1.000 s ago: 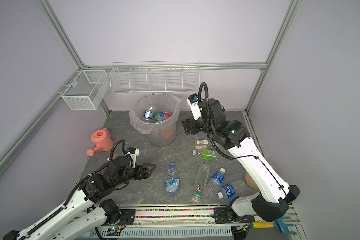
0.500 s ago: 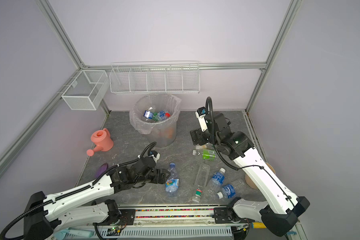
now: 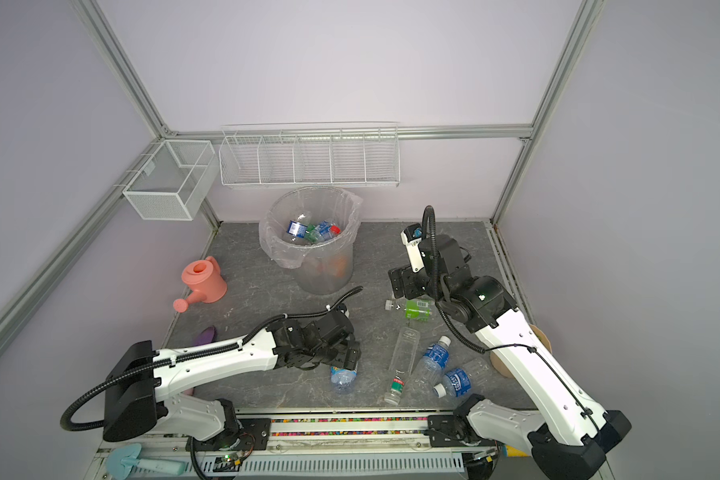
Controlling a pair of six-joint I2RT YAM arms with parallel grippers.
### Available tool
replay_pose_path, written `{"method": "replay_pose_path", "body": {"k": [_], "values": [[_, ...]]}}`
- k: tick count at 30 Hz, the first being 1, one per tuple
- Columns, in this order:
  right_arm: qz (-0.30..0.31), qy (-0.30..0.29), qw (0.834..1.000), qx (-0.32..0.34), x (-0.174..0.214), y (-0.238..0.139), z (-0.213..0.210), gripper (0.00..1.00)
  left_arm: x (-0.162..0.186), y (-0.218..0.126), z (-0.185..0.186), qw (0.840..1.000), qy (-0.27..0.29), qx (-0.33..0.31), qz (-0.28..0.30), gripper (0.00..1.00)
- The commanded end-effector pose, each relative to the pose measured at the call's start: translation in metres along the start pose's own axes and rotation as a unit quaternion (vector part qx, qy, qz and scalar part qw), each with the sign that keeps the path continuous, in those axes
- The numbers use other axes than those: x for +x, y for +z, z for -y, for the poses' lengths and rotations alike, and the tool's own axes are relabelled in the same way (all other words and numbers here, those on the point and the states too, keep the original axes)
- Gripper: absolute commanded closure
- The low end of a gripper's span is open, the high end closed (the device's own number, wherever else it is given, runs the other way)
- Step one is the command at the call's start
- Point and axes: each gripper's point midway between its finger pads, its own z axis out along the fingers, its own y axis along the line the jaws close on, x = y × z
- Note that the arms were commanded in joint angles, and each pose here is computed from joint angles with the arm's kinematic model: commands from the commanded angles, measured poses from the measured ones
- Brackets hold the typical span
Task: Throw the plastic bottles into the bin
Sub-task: 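Lower and close the left gripper on the rainbow-label bottle, then lift the rainbow-label bottle with the left gripper off the table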
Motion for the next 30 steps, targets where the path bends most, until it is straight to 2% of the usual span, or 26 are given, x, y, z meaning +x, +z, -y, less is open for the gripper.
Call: {"method": "replay_pose_path", "body": {"k": [1,13,21,30], "values": [[0.014,0.011,1.0,-0.002,0.0,-0.006,0.003,0.08,0.006,0.0,-0.012,0.999,0.006,-0.05,-0.018,0.05],[0.017,0.021,1.0,0.003,0.011,-0.012,0.01,0.08,0.025,0.028,0.005,0.995,0.023,-0.069,-0.065,0.12],[0.023,0.023,0.999,0.007,0.013,-0.02,0.014,0.08,0.037,0.045,0.001,0.991,0.03,-0.087,-0.094,0.18],[0.022,0.028,0.999,0.01,0.018,-0.023,0.017,0.08,0.044,0.054,-0.005,0.991,0.027,-0.096,-0.094,0.24]]}}
